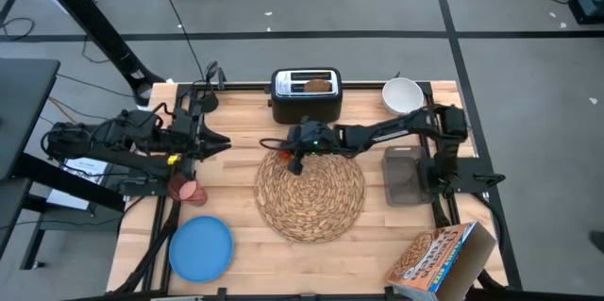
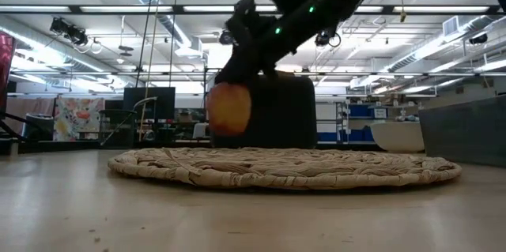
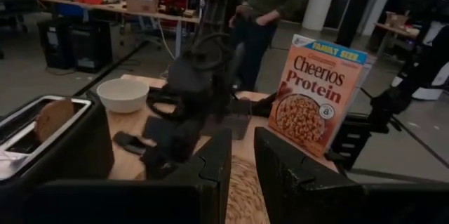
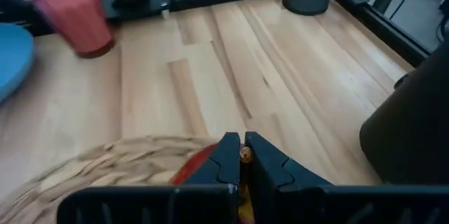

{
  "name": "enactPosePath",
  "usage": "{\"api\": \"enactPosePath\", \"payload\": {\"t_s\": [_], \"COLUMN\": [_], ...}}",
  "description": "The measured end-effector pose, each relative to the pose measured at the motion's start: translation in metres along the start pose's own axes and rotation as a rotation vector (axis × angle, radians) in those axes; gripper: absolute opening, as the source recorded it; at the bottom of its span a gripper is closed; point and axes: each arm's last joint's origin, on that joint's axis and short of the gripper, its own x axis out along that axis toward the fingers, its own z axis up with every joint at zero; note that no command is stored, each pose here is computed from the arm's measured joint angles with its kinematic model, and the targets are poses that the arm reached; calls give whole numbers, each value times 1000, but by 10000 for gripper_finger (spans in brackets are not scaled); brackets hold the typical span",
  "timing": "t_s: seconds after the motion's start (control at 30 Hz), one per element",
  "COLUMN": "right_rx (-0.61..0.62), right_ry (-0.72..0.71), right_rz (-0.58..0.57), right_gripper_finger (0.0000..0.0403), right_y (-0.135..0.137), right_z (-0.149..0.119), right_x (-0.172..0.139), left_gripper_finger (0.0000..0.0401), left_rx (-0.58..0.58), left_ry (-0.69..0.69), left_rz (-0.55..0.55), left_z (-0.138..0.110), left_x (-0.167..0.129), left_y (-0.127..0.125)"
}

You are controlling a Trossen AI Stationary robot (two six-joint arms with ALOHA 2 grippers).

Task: Arrange a breakfast setting
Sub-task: Put the red apple on top of the brown table mat

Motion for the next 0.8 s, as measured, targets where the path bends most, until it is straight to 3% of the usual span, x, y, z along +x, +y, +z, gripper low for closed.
{"api": "enactPosePath", "payload": {"t_s": [0.37, 0.6, 0.8], "right_rx": [4, -4, 13], "right_ry": [3, 6, 4], "right_rz": [-21, -21, -18], "right_gripper_finger": [14, 57, 66], "right_y": [-6, -7, -6], "right_z": [-17, -13, -13], "right_x": [22, 17, 17], "left_gripper_finger": [71, 71, 71], "left_rx": [-3, -13, -12], "left_ry": [26, 43, 49], "left_rz": [5, 9, 10], "left_z": [-2, -4, -5], "left_x": [0, 0, 0], "left_y": [0, 1, 1]}}
